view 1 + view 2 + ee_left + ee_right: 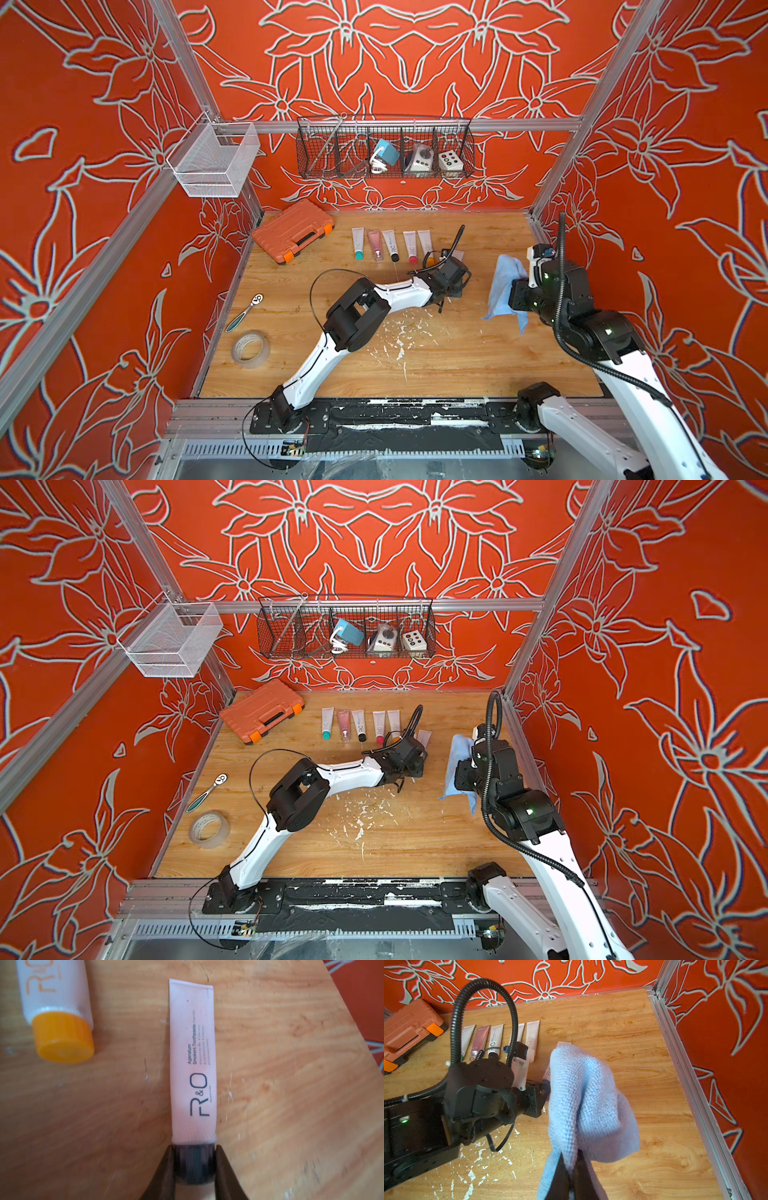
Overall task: Wipe the surface of the toothpaste tube
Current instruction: Move the toothpaste to the center of the board.
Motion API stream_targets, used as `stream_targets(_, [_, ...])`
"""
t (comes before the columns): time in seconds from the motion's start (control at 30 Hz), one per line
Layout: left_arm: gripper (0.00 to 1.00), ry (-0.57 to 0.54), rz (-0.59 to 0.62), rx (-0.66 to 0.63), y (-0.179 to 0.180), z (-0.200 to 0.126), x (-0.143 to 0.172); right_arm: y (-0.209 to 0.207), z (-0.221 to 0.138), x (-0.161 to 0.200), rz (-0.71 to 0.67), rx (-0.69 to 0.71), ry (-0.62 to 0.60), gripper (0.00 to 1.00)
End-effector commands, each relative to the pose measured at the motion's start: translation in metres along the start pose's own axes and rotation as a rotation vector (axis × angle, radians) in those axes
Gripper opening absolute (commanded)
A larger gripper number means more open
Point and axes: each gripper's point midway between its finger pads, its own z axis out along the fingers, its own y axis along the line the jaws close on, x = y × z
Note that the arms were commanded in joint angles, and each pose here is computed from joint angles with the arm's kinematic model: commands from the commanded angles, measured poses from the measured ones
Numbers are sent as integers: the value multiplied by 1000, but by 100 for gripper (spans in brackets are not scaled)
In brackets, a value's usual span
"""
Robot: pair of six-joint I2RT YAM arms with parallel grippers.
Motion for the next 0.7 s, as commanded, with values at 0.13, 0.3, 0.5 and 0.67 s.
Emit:
stream_targets(0.13, [7, -29, -162, -108, 27, 23, -27, -7, -3, 10, -6, 18, 14, 0])
stream_targets(0.3, [8, -38, -207, -137, 37, 36, -40, -5, 1, 16, -2, 2, 29, 0])
stream_targets(0.5, [12, -32, -232, -125, 37, 49, -51, -1, 4, 20, 2, -18, 39, 0])
stream_targets(0.67, [41, -46, -199, -98, 27, 46, -64, -1, 5, 22, 0, -21, 44, 0])
